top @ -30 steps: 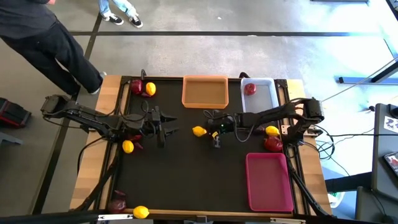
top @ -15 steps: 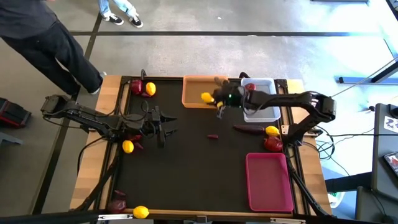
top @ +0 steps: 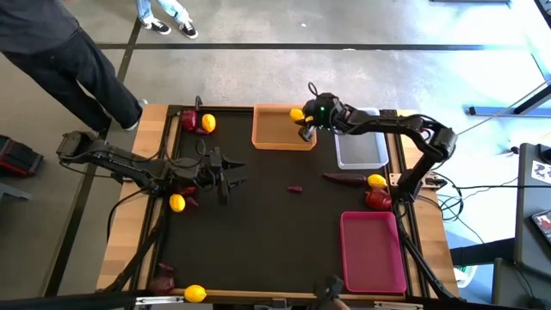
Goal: Sort produce into baskets
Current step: Put the yellow lemon into the orange bin
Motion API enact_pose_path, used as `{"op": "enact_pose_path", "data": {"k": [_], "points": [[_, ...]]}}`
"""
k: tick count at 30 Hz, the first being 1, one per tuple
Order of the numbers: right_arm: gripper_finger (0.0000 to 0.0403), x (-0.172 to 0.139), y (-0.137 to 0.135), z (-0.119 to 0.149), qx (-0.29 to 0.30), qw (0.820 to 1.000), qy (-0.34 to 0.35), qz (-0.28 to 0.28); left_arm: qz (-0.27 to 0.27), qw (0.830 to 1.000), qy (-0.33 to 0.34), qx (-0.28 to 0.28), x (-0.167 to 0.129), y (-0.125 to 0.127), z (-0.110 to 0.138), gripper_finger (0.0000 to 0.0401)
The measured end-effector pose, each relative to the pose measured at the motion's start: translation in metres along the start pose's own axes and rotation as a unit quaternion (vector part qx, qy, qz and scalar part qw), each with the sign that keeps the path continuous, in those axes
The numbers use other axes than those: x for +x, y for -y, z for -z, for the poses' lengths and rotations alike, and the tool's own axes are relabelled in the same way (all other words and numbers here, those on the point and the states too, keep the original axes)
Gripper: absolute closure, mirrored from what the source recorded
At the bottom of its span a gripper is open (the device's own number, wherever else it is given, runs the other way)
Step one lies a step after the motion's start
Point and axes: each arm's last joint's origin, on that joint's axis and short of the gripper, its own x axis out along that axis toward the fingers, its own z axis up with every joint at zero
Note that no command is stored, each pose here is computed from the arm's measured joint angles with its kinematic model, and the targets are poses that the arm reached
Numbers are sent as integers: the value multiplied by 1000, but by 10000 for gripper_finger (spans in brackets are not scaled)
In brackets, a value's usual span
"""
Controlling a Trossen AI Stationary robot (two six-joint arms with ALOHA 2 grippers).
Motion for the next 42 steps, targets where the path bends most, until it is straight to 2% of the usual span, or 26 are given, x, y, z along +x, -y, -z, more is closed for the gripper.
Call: {"op": "enact_pose_path", "data": {"k": [7, 12, 20, 29, 32, 38, 42], "points": [[319, 21, 14, 15, 90, 996, -18, 16, 0, 1000, 0, 0, 0, 0, 0, 146], [320, 31, 16, 24, 97, 994, -34, 41, 0, 1000, 0, 1, 0, 0, 0, 146], [319, 48, 17, 38, 116, 991, -54, 47, 0, 1000, 0, 2, 0, 0, 0, 146], [317, 51, 17, 39, 115, 991, -49, 56, 0, 1000, 0, 2, 0, 0, 0, 146], [295, 51, 17, 39, 114, 991, -49, 56, 0, 1000, 0, 2, 0, 0, 0, 146], [214, 51, 17, 39, 114, 991, -49, 56, 0, 1000, 0, 2, 0, 0, 0, 146], [178, 44, 17, 35, 104, 992, -46, 47, 0, 1000, 0, 2, 0, 0, 0, 146]]}}
